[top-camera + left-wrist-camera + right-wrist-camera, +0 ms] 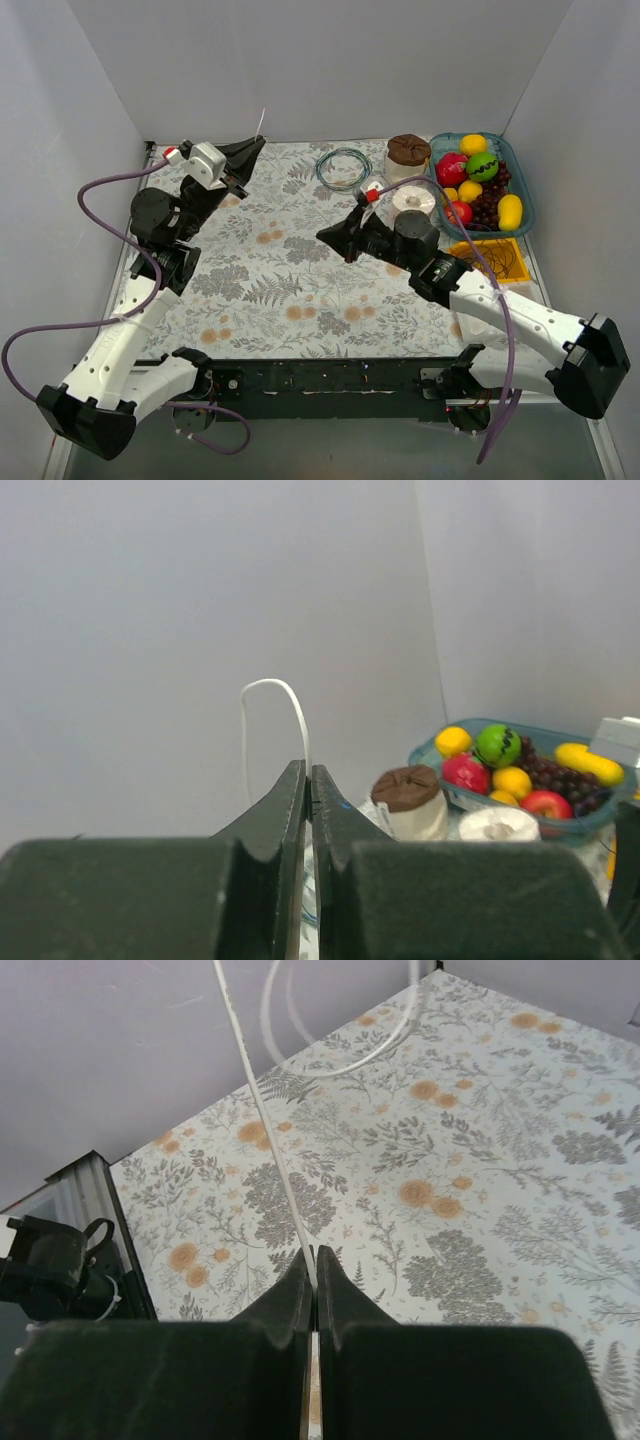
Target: Untangle the cables
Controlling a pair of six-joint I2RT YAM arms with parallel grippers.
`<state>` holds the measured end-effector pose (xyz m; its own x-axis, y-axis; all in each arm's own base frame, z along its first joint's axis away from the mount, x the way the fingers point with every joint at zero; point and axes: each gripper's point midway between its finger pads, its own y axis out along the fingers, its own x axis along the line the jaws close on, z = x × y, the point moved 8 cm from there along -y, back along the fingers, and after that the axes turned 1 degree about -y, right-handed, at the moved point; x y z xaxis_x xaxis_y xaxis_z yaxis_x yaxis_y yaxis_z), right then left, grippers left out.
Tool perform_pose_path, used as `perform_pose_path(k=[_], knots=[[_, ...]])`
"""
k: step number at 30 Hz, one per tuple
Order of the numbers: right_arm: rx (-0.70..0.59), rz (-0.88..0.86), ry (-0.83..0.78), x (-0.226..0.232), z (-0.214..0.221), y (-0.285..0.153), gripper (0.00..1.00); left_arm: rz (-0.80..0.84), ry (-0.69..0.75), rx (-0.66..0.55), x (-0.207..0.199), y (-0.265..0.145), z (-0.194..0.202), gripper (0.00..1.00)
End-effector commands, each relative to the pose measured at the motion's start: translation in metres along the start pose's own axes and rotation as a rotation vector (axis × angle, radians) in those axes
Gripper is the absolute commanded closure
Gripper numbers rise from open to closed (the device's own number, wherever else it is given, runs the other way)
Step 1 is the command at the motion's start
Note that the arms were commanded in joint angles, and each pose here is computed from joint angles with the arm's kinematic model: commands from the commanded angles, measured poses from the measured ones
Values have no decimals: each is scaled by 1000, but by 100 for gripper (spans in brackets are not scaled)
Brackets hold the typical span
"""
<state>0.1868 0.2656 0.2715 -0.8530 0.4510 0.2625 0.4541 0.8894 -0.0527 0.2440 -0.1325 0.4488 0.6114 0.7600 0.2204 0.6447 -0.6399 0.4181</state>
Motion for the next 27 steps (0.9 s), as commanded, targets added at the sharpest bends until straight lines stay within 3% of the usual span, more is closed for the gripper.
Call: perform_pose_path(k=[1,7,12,14,18,23,27], knots=[[76,93,-94,2,-38,-17,99,-185,186,-259,25,-14,-84,100],[-178,-88,-251,47,-155,-35,99,-129,144,-216,16,-19,-69,100],[-380,-366,-329,94,-216,-59,99,-123,141,-195,15,-19,-63,100],[-450,-393,-351,102,-232,-65,99,-121,142,-190,14,-20,-62,100],[-371,-189,-336,80,-227,-56,99,-110,121,-173,12,-22,-55,100],[-310,-121,-326,68,-209,-52,99,-58,71,-136,4,-24,-48,100],[-149,-49,-304,51,-181,-37,99,81,-55,-46,-15,-27,-30,100]])
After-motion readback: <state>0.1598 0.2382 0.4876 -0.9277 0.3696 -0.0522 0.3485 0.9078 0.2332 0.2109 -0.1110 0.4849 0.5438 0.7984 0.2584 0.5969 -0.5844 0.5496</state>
